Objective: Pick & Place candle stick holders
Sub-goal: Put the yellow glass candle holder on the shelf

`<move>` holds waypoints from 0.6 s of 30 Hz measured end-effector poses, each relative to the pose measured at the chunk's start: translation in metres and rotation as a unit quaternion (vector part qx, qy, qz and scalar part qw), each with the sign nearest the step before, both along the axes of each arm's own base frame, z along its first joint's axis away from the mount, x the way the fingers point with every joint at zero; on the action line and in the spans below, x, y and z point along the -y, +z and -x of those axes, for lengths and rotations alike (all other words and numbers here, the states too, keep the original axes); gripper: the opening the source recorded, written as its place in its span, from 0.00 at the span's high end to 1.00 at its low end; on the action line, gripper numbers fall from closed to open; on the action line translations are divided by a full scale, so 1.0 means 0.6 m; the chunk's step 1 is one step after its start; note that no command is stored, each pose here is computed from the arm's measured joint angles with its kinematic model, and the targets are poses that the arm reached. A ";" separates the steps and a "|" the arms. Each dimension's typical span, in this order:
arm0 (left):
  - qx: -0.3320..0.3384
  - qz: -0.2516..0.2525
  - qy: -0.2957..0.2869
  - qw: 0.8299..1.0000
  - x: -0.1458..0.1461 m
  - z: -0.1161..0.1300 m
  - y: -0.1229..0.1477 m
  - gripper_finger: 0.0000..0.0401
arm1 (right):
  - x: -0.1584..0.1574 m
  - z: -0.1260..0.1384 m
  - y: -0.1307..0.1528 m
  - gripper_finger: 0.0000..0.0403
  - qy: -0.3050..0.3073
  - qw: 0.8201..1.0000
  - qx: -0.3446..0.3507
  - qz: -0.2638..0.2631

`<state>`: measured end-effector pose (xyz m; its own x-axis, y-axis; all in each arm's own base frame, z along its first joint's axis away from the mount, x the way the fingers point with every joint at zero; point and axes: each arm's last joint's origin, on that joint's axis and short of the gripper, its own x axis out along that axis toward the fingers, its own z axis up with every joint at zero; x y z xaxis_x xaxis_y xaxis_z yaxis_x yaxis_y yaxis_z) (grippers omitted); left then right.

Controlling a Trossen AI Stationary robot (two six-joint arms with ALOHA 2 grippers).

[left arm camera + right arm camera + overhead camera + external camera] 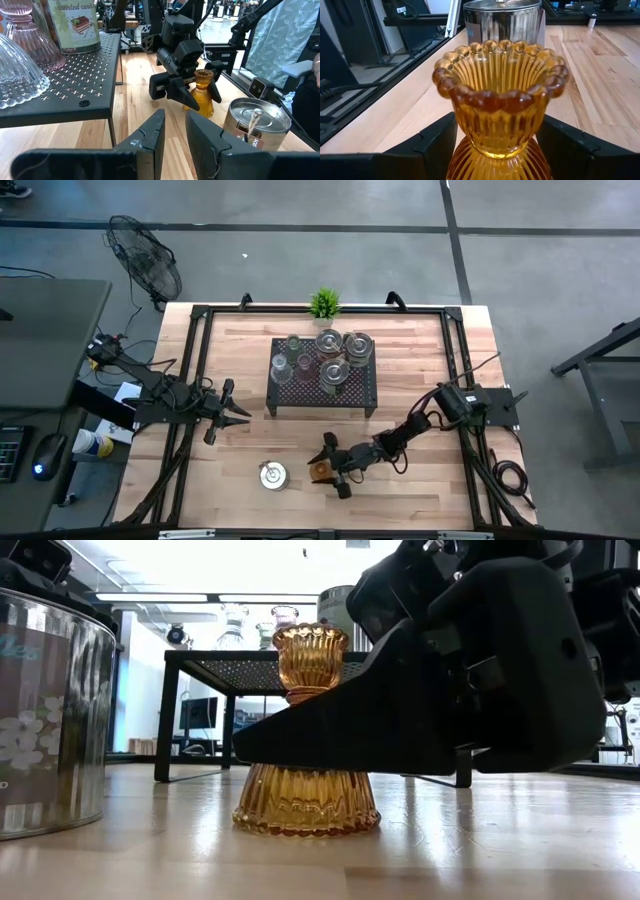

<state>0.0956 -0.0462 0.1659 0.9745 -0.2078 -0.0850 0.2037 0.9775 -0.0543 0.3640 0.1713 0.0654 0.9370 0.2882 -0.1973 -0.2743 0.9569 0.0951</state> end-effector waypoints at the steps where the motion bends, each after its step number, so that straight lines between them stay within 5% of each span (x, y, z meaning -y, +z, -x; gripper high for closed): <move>1: 0.000 0.000 0.000 1.000 0.000 0.000 0.000 0.82 | 0.000 0.000 0.000 0.38 0.000 1.000 0.000 0.001; 18: 0.000 0.000 0.000 1.000 0.000 0.000 0.000 0.82 | 0.010 -0.005 0.014 0.32 0.018 1.000 0.000 0.001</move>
<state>0.0956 -0.0461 0.1659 0.9745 -0.2076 -0.0850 0.2035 0.9776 -0.0543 0.3672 0.1655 0.0740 0.9261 0.3211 -0.1979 -0.3084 0.9467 0.0928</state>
